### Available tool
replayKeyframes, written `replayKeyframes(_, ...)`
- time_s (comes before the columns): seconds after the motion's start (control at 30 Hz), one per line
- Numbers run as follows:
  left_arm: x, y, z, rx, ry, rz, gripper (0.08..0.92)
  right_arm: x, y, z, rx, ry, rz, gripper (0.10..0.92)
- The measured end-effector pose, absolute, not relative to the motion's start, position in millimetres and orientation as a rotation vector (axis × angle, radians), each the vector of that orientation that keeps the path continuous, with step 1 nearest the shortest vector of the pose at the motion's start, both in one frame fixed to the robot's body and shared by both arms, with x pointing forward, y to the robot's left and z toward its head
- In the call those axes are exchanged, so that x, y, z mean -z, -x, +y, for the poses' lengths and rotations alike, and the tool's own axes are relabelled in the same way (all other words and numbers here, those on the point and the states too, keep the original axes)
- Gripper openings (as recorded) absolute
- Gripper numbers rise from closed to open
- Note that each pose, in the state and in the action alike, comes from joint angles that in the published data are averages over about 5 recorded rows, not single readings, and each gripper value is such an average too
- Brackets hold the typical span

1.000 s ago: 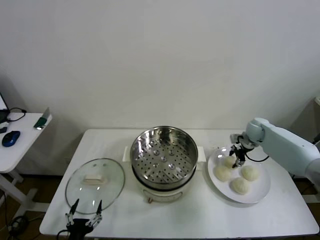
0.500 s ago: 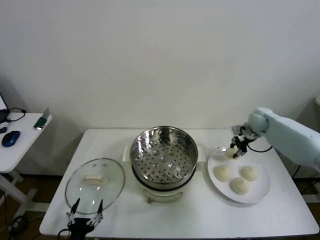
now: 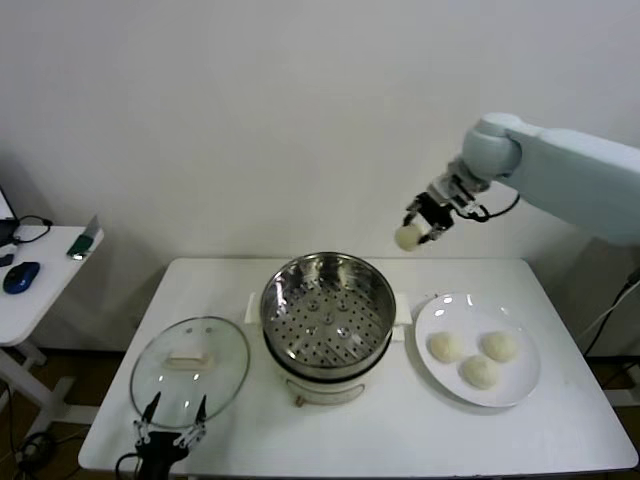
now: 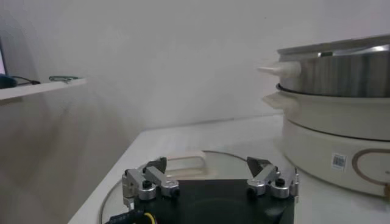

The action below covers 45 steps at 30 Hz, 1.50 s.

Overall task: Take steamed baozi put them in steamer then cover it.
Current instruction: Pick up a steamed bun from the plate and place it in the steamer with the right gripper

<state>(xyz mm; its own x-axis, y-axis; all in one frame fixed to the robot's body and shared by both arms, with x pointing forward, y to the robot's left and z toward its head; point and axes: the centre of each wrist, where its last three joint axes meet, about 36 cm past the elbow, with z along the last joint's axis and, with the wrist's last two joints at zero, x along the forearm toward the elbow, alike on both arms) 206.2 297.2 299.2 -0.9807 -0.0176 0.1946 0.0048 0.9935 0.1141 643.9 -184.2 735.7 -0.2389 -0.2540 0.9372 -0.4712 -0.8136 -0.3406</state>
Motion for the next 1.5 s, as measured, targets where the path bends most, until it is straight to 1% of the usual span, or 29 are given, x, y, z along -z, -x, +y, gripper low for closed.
replayKeyframes(0.13, -299.7, -207.3, 297.9, 0.171, -0.012, -2.945, 0.823, -727.0, -630.5, -156.9, -2.284, -1.934, -0.721, 0.501)
replayKeyframes(0.33, -299.0, -208.2, 297.0, 0.168, -0.013, -2.949, 0.823, -701.2, -626.4, -131.5, -2.388, -2.01, -0.531, 0.501)
replayKeyframes(1.0, -295.5, -212.2, 297.6, 0.168, -0.015, -2.955, 0.823, -614.9, -662.9, -75.7, -2.517, -2.071, -0.275, 0.501)
replayKeyframes(1.27, -293.9, -215.0, 298.7, 0.166, -0.017, -2.958, 0.823, -600.3, -674.9, -60.8, -2.538, -2.065, -0.249, 0.501)
replayKeyframes(1.5, -292.9, -216.4, 299.5, 0.166, -0.016, -2.959, 0.823, -595.7, -681.2, -57.9, -2.53, -2.056, -0.236, 0.501)
